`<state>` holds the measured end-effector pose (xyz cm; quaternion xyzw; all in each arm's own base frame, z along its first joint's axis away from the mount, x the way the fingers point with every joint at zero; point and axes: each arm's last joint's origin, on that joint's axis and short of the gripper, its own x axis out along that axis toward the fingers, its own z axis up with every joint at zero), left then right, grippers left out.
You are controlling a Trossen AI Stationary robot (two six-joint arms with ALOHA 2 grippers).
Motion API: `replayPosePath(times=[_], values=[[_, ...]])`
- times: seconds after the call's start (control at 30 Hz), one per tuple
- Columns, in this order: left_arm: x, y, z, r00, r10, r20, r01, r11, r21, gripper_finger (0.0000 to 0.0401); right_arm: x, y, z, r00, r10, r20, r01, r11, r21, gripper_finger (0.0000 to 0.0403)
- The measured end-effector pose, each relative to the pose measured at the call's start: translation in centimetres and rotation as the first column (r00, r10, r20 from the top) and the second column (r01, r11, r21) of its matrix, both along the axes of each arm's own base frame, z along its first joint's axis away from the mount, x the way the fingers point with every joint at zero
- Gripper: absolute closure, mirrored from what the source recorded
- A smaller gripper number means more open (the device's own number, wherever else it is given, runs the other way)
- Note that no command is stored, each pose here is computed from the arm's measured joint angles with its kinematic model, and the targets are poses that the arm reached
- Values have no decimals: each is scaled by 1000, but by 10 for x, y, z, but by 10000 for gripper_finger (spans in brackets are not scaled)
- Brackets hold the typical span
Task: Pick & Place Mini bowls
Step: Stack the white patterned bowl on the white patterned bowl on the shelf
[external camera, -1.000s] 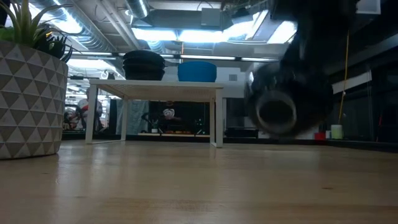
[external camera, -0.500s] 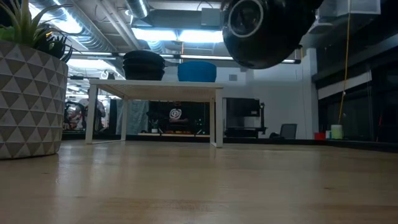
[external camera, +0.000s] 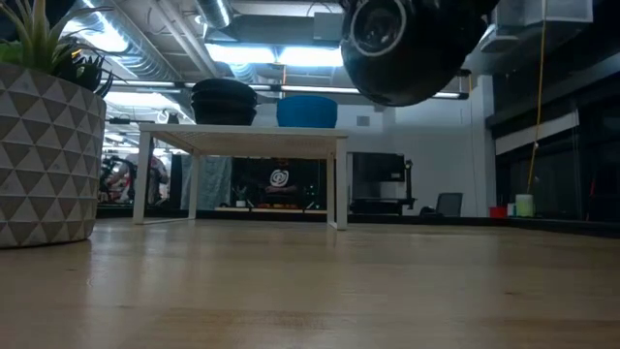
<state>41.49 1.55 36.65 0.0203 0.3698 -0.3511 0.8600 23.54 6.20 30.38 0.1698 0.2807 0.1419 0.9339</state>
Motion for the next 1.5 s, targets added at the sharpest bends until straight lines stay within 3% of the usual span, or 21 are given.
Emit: replayPosePath(times=[0.4, 0.7, 0.97, 1.1, 1.27, 1.5], values=[[3, 0, 0, 999, -21, 43, 20, 1000, 21, 285, 4, 2, 9, 994, 32, 100, -34, 999, 14, 403], [5, -9, -17, 997, -47, -69, 47, 999, 5, 285, 5, 2, 11, 991, 35, 132, -36, 999, 4, 403], [7, -10, -20, 994, -78, -71, 75, 997, -35, 287, 6, 1, 13, 987, 17, 159, -14, 1000, -22, 402], [7, -10, -20, 994, -83, -69, 81, 996, -39, 312, 6, 0, 13, 985, 4, 175, 4, 999, -44, 402], [6, -10, -20, 993, -88, -74, 85, 996, -41, 386, 8, -4, 15, 981, -12, 194, 21, 999, -44, 402], [7, -10, -20, 994, -79, -69, 77, 997, -32, 395, 9, -4, 19, 973, -21, 230, 32, 999, -43, 357]])
